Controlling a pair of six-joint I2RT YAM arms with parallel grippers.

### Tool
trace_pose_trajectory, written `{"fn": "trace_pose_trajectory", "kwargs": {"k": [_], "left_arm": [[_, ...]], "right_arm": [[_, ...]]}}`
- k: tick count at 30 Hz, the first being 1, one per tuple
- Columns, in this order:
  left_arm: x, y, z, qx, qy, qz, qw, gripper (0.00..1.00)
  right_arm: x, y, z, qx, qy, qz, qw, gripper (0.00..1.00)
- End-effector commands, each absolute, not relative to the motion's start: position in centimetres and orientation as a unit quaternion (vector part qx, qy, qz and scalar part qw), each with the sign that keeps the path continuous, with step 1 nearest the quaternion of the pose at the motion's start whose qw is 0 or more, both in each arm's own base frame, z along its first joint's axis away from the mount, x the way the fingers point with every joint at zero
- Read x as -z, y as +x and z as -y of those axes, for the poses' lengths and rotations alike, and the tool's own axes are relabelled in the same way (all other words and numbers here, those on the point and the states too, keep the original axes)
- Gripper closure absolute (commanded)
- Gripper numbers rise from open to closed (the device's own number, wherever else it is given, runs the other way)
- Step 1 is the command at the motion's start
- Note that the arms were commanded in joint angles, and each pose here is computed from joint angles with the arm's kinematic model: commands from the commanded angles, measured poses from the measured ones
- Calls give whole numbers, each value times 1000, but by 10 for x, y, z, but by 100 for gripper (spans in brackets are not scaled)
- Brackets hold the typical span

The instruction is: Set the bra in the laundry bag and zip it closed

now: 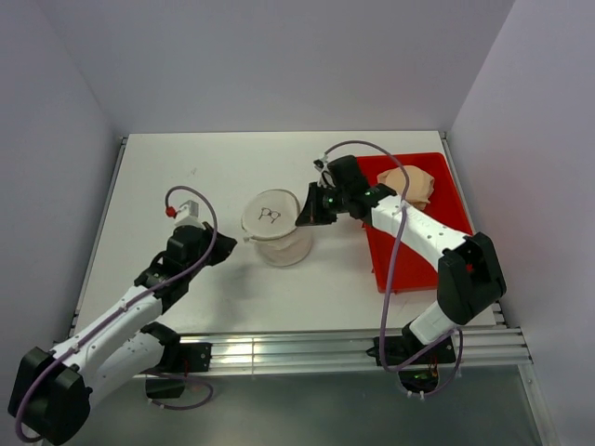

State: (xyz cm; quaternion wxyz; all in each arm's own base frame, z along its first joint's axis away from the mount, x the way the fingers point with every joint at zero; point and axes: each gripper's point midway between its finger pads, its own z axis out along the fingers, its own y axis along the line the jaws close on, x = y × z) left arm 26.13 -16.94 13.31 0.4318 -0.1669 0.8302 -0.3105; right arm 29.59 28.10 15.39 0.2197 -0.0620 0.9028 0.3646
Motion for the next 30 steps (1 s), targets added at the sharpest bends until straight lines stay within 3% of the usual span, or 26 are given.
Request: {"fn": "trace_pose_trajectory", "kwargs": {"k": [1, 15, 18, 20, 23, 24, 26, 27, 30], "left_arm": [[-103, 271, 121, 205, -220, -851, 431, 100], [-139, 288, 128, 221, -210, -837, 455, 100], [-147, 288, 130, 228, -205, -835, 458, 100], [-150, 287, 131, 230, -204, -835, 456, 100], [-159, 287, 133, 237, -198, -833, 459, 100], [-165, 288, 135, 242, -196, -831, 461, 93], [-173, 287, 137, 246, -187, -830, 465, 83], [-183, 288, 139, 252, -180, -827, 470, 68], [-203, 288, 140, 258, -167, -822, 480, 43]], "right_arm": [[-164, 327, -251, -317, -59, -908, 268, 100], [-190, 356, -253, -288, -67, -910, 290, 98], [-192, 357, -252, -285, -63, -911, 291, 77], [-195, 356, -251, -286, -61, -910, 295, 53], [-206, 356, -247, -283, -54, -907, 308, 31], [-210, 358, -245, -277, -50, -906, 317, 23], [-220, 356, -239, -270, -43, -905, 326, 21], [-224, 355, -236, -265, -37, -905, 330, 21], [-242, 349, -226, -261, -25, -898, 354, 20]]}}
